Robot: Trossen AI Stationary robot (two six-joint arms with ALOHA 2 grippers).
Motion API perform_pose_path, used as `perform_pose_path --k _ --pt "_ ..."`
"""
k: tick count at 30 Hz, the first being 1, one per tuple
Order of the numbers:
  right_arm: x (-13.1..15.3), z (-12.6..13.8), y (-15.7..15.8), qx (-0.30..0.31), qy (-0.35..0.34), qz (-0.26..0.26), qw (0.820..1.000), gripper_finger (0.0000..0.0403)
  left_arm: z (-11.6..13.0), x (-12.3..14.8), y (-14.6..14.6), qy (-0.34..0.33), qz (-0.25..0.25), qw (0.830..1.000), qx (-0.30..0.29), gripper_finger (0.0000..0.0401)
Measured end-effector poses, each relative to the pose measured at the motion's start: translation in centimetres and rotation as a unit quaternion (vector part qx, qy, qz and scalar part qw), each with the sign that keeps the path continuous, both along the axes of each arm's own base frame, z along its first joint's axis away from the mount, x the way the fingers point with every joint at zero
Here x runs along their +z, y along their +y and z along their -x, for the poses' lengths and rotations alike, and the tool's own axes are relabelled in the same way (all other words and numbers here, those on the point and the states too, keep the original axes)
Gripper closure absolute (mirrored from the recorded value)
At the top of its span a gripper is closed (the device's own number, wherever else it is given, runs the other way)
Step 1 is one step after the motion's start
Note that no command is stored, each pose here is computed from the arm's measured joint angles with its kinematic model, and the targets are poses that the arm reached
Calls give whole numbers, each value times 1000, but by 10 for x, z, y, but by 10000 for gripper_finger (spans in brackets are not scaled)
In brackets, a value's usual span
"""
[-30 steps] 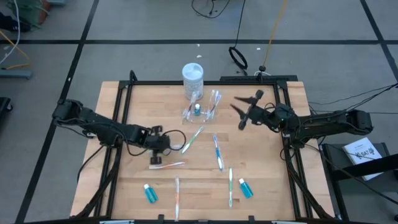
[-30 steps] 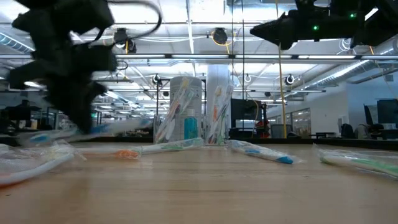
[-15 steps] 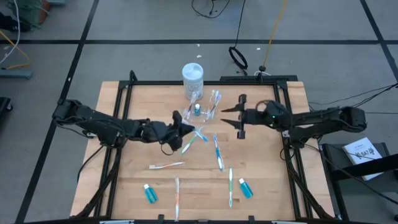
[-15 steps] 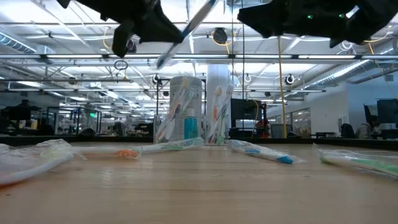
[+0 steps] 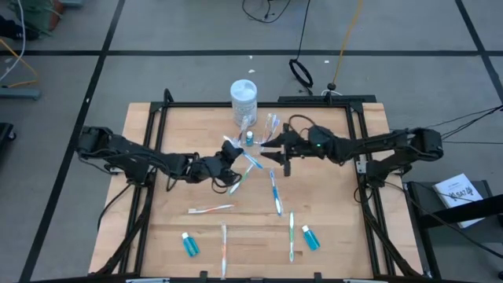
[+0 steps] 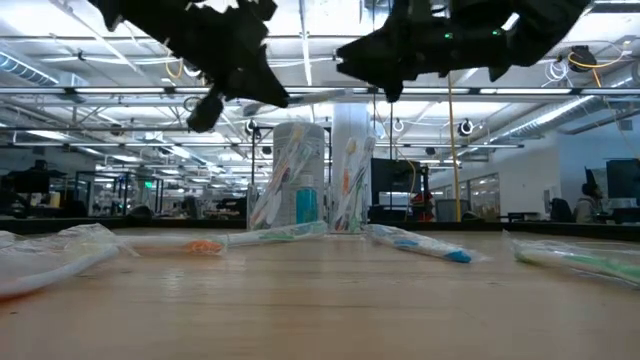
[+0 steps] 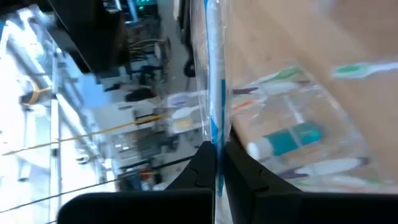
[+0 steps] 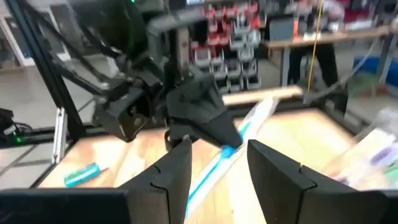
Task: Pick & Place toothbrushing station
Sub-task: Put the blue toothbrush into the transparent organizer
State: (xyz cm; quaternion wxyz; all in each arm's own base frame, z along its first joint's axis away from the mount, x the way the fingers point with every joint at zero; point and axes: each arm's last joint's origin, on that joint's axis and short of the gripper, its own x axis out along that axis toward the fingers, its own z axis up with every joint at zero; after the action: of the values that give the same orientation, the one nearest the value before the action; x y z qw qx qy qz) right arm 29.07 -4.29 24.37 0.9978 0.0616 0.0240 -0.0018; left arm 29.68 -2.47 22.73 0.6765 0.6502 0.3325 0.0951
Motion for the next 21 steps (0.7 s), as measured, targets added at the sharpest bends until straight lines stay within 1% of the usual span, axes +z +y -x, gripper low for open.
perform_pose_path --k 2,6,8,14,18,21 --pt "-4 -8 -1 0 31 -7 999 257 -4 -2 0 3 -26 1000 -5 388" --pt "-11 -23 -4 1 91 -12 996 257 -13 0 -4 -22 -57 998 -25 373" --pt "-11 -30 -5 2 94 -8 996 257 -14 -2 -6 -13 -69 997 -32 374" --pt "-16 -34 -5 2 99 -18 995 257 -16 -8 -9 34 -122 991 -51 395" --pt "-14 -34 -5 0 93 -17 996 257 -17 -7 -9 40 -145 987 -59 382" --pt "-14 -34 -5 0 90 -17 996 257 -17 -6 -9 65 -182 979 -72 375"
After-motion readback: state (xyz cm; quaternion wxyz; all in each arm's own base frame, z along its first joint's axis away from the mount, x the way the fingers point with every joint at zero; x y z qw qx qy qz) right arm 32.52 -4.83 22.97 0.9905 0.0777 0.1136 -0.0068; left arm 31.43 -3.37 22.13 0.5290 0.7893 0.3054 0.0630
